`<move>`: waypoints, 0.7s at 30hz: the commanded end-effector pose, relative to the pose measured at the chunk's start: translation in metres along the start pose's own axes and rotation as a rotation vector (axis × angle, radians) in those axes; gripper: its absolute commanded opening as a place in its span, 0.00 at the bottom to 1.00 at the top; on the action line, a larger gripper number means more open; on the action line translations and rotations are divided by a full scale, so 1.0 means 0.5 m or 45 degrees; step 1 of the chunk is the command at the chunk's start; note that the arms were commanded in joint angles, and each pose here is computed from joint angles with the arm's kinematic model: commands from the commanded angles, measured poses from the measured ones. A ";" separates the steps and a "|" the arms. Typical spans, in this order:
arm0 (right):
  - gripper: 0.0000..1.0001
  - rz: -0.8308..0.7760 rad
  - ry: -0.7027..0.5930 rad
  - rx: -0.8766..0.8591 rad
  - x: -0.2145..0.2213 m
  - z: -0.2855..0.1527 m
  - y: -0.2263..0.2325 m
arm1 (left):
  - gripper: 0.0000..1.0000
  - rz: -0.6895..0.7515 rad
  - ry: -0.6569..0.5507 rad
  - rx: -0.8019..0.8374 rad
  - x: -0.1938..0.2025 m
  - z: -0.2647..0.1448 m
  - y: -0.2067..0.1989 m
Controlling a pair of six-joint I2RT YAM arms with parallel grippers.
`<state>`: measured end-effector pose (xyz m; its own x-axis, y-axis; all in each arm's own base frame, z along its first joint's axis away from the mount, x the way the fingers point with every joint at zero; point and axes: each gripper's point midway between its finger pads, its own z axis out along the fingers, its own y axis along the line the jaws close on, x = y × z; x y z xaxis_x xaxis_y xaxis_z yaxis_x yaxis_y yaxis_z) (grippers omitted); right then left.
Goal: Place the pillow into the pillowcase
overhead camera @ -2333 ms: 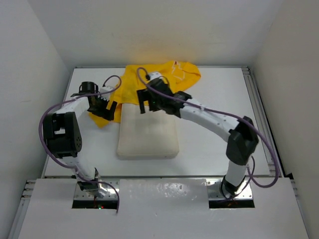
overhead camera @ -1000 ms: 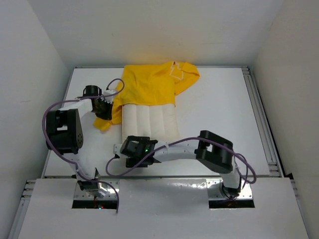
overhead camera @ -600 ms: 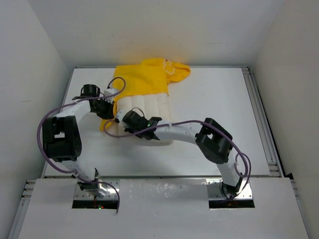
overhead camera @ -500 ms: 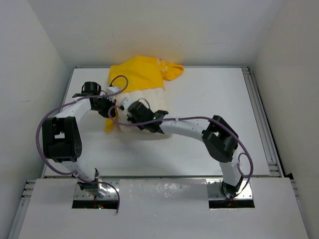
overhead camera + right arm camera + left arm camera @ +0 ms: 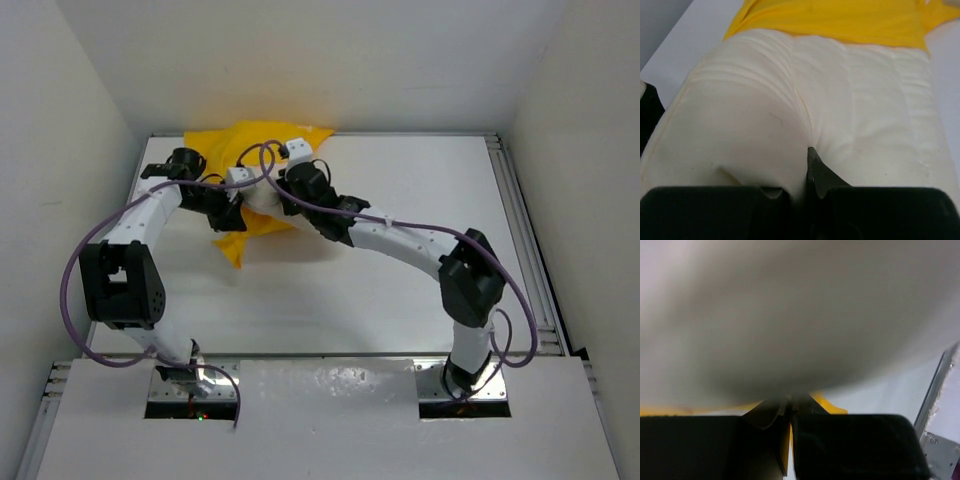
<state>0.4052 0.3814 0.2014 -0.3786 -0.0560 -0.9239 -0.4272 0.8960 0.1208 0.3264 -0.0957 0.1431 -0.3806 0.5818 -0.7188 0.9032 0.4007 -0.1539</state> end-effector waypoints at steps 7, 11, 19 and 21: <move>0.00 0.235 0.140 0.187 0.133 0.099 0.010 | 0.00 0.157 -0.216 0.433 -0.103 -0.019 -0.241; 0.00 0.297 0.230 0.003 0.187 0.100 0.034 | 0.09 0.133 -0.177 0.502 -0.074 -0.003 -0.288; 0.72 0.173 0.219 -0.405 0.179 -0.022 0.105 | 0.53 0.016 0.037 0.265 0.000 -0.040 -0.209; 0.76 0.165 0.216 -0.440 0.162 -0.058 0.091 | 0.53 0.057 -0.023 0.189 -0.056 -0.066 -0.168</move>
<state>0.3320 0.4093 0.0821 -0.6260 -0.1274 -0.7693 -0.5492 0.7724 0.3189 0.2252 -0.1238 0.1604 -0.3943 0.6231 -0.6755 0.9180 0.2334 -0.3205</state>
